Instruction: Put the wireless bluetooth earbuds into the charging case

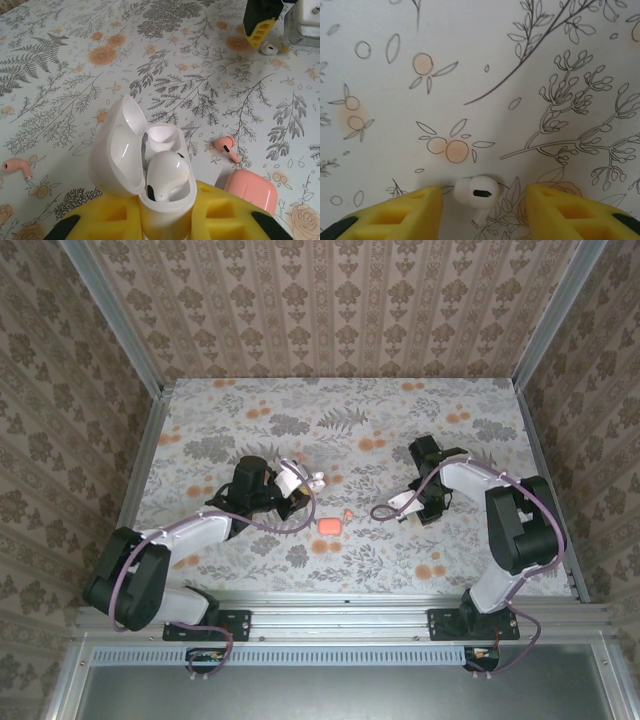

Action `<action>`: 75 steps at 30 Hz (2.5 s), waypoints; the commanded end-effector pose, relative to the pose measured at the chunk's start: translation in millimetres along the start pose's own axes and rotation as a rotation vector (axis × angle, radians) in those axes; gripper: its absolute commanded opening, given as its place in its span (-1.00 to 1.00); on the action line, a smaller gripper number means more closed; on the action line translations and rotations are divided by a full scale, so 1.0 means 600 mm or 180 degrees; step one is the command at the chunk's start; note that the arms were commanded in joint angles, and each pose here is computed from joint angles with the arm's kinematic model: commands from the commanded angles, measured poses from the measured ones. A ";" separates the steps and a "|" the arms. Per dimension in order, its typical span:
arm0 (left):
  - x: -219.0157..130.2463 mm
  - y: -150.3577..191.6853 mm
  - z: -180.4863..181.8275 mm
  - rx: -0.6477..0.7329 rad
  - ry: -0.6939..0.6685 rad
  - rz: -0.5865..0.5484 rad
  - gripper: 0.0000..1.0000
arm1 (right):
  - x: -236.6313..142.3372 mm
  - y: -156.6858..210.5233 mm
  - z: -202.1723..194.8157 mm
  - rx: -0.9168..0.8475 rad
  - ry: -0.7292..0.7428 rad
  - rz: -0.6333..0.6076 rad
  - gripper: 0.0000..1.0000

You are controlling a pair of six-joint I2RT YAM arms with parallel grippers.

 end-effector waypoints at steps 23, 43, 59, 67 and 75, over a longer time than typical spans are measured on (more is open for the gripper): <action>0.001 0.010 0.004 0.0025 -0.0001 0.0096 -0.83 | 0.015 0.008 0.005 -0.0116 -0.0141 -0.0003 -0.14; 0.004 0.013 0.006 -0.0012 0.0008 0.0114 -0.83 | 0.008 -0.005 0.020 -0.0076 -0.0097 -0.0109 -0.46; 0.009 0.004 0.010 -0.0116 -0.0068 -0.0073 -0.83 | -0.079 -0.062 -0.041 0.1089 0.0485 -0.0888 -0.59; 0.021 -0.006 0.010 -0.0207 -0.0219 -0.0314 -0.84 | -0.179 -0.119 -0.096 0.2136 0.0910 -0.1986 -0.59; 0.040 -0.038 0.001 -0.0084 -0.0342 -0.0711 -0.84 | -0.289 -0.171 -0.121 0.3137 0.0964 -0.3536 -0.57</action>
Point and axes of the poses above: each hand's point on the last joint's axis, 136 mm out from that joint toward the fingers, its own x axis out along the fingers, its own z axis along the line the jaws close on, y = z × x, the point moved 1 cm from there along -x, back along the fingers, and after that the axes turned 12 degrees about x, right-handed, at the moved point
